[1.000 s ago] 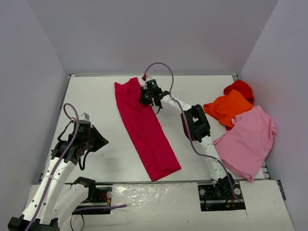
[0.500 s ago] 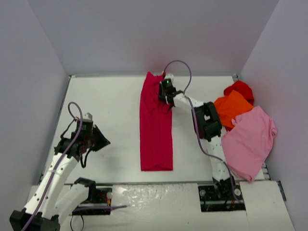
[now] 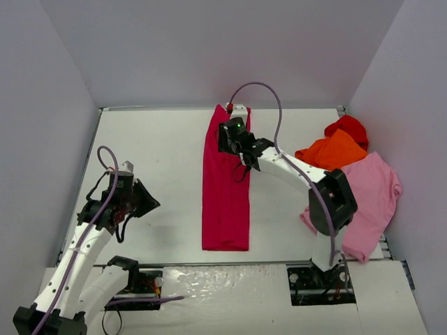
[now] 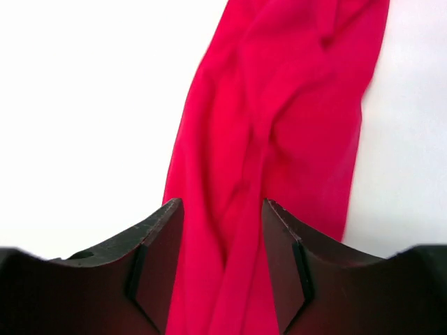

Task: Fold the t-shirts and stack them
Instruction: Rotate the tshirt 90 degrees, then grab the bottom of the folded rectangular tshirt with both arms

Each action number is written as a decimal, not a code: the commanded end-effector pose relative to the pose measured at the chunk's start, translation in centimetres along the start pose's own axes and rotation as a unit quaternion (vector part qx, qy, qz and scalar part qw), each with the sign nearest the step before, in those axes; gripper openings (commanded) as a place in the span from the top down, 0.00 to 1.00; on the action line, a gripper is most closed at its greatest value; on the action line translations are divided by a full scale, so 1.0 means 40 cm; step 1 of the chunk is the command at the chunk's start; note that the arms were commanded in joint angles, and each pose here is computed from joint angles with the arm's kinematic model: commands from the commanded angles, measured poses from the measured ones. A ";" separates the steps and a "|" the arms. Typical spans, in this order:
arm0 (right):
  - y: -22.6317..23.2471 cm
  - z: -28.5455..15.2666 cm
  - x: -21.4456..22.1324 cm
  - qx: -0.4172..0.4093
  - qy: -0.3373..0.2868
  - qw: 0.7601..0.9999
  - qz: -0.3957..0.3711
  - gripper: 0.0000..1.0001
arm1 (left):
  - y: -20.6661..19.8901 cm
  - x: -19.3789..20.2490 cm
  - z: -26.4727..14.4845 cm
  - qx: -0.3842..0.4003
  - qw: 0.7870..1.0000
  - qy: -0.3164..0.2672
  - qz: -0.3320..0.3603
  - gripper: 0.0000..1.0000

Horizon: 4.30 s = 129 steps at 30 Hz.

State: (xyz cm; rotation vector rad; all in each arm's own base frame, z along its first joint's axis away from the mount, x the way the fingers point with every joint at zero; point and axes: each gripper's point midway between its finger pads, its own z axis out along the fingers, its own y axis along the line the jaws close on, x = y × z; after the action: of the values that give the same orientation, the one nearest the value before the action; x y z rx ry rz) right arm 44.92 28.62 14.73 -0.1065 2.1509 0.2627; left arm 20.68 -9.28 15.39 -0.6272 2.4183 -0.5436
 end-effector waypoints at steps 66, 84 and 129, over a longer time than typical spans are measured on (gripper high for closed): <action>0.168 -0.459 0.537 -0.046 0.149 0.987 -0.025 1.00 | -0.005 0.025 0.039 0.010 1.000 0.028 0.009 1.00; 0.292 -0.433 0.466 -0.054 0.090 0.993 -0.049 0.52 | 0.006 0.040 0.048 0.006 0.999 0.036 0.011 1.00; -0.190 0.424 -0.048 0.040 -0.028 0.996 0.078 1.00 | 0.012 0.039 0.032 0.007 1.000 0.026 0.017 1.00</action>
State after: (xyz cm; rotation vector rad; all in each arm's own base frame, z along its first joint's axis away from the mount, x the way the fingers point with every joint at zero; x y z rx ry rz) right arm 58.11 23.36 2.93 0.1205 2.2318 0.1682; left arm 19.14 -9.74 12.33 -0.6097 2.5043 -0.5563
